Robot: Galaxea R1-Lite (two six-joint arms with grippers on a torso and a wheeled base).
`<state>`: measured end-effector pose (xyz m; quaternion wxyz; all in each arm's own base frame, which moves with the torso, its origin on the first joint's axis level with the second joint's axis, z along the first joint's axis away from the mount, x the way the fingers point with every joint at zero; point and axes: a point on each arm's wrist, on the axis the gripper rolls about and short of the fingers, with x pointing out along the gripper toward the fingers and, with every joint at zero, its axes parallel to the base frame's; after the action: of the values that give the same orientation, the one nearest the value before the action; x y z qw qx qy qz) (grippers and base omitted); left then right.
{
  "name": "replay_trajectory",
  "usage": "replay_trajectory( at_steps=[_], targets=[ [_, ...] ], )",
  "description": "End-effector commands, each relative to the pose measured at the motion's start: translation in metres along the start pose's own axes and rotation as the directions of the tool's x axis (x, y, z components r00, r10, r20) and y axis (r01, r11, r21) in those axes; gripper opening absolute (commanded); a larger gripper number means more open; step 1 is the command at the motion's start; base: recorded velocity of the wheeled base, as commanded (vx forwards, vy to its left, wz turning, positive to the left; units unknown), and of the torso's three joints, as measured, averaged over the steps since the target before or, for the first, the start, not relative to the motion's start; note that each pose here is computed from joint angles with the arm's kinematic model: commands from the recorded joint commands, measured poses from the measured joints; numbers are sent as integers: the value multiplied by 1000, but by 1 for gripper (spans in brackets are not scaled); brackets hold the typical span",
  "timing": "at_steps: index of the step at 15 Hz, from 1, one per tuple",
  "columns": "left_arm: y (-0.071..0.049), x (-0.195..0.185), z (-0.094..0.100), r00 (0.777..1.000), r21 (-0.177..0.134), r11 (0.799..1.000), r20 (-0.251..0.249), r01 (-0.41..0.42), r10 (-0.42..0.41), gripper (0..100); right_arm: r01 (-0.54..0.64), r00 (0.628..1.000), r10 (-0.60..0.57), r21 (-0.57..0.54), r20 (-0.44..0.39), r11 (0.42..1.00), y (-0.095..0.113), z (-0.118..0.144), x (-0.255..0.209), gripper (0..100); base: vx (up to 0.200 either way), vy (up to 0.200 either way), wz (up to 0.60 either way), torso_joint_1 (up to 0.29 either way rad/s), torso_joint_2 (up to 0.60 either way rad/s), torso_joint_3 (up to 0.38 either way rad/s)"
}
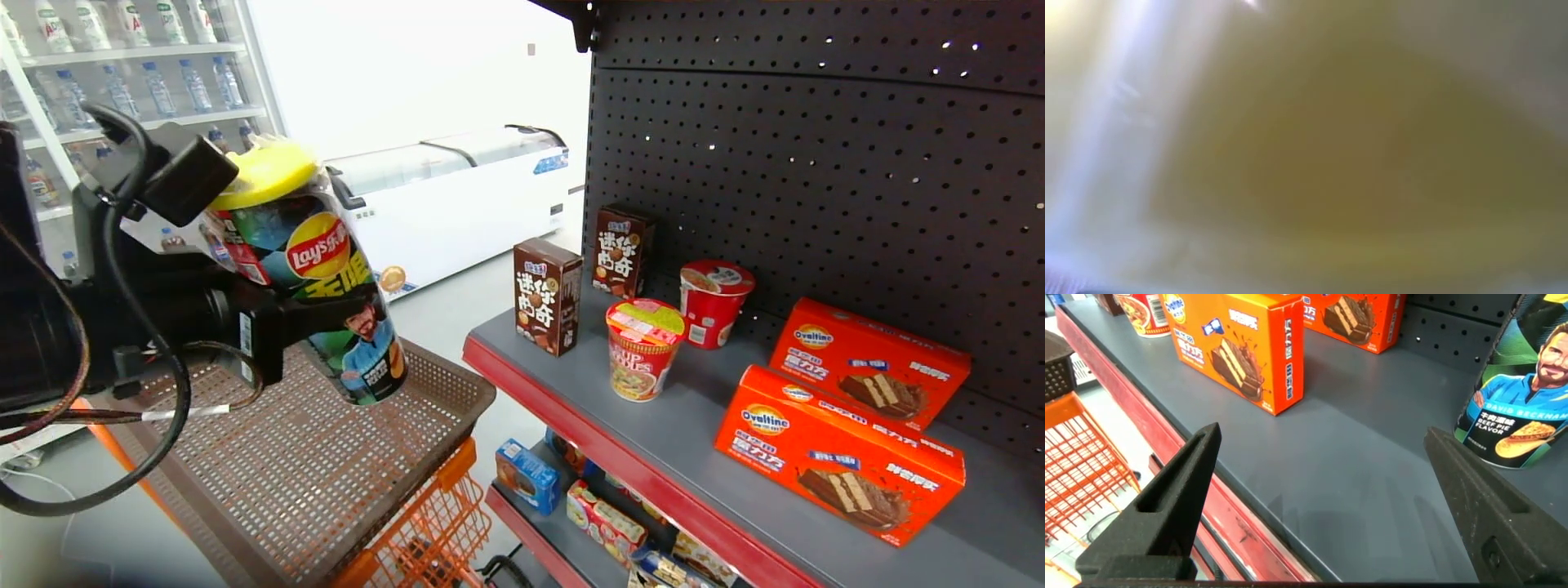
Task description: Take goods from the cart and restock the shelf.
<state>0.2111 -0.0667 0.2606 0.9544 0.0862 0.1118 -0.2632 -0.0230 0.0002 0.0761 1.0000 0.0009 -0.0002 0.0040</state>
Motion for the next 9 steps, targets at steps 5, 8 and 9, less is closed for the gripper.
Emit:
replay_trajectory(
  at_steps=[5,8,9],
  targets=[
    [-7,-35,-14,999,1,1000,45,-16,16,0,0,1000,0,0,1,1000,0,0,0,100,0,0,0,0,0,0],
    [-8,-35,-14,998,4,999,54,33,-33,0,0,1000,0,0,1,1000,0,0,0,100,0,0,0,0,0,0],
    [-8,-35,-14,998,4,999,54,33,-33,0,0,1000,0,0,1,1000,0,0,0,100,0,0,0,0,0,0]
  ],
)
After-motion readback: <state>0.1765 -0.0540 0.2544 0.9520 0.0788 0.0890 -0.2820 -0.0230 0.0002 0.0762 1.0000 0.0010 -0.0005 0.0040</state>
